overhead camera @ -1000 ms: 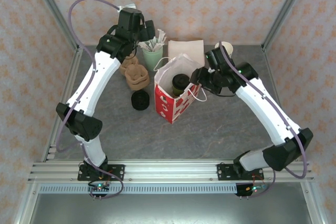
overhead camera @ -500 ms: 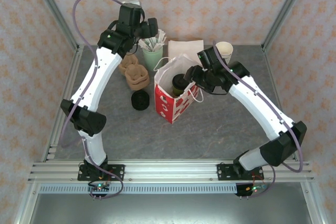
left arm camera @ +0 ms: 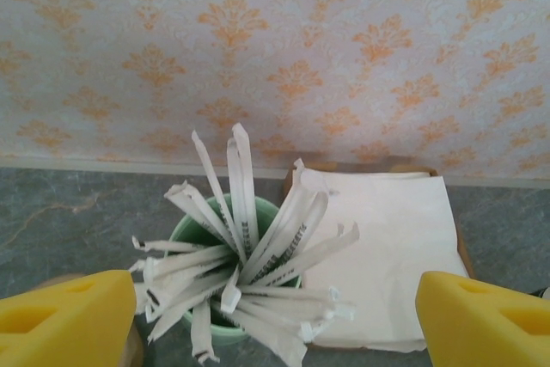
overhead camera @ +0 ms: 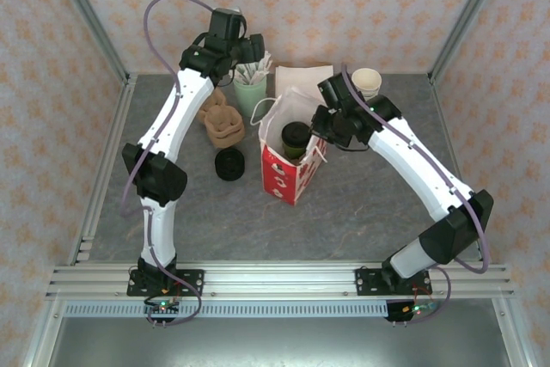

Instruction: Pack the takeout coffee

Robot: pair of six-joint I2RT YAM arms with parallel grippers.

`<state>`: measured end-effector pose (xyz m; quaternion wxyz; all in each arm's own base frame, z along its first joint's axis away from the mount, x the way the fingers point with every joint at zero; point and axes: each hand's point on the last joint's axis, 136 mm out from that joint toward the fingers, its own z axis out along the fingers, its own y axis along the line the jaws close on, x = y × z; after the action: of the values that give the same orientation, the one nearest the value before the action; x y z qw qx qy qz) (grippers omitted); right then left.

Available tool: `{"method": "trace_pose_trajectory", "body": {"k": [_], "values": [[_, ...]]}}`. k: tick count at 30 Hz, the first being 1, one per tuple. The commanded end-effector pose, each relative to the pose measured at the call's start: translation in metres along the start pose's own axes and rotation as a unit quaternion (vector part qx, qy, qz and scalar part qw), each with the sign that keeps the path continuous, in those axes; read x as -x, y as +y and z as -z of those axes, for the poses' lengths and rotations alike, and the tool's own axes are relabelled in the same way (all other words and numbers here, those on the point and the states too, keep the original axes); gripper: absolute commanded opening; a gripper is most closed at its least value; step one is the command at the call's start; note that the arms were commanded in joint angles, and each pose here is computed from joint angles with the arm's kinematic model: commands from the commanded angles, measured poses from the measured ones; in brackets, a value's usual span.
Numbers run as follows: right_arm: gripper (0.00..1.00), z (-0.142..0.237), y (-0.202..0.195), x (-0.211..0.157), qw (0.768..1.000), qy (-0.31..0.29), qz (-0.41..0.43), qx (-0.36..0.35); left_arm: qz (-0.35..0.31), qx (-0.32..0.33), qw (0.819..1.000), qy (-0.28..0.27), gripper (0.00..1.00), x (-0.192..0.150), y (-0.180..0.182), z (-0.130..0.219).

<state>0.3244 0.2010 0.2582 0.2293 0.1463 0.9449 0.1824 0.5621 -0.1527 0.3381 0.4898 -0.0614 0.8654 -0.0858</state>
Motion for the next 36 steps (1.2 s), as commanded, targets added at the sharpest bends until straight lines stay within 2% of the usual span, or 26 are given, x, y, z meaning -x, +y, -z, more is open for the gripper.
{"method": "trace_pose_trajectory", "body": {"k": [1,16,33,36], "values": [[0.12,0.014,-0.009,-0.003,0.999,0.005,0.033,-0.022,-0.008,-0.011,1.0,-0.009,0.83,0.012,-0.004,0.01],[0.1,0.026,-0.026,-0.03,0.997,0.052,0.051,-0.003,-0.022,0.014,0.999,0.036,0.57,-0.014,0.01,-0.032],[0.15,0.022,-0.032,-0.04,0.997,0.059,0.047,0.005,-0.027,0.038,0.995,0.091,0.39,-0.057,0.026,-0.076],[0.15,0.023,-0.033,-0.041,0.997,0.057,0.046,0.006,-0.03,0.043,0.994,0.096,0.38,-0.062,0.029,-0.08]]}}
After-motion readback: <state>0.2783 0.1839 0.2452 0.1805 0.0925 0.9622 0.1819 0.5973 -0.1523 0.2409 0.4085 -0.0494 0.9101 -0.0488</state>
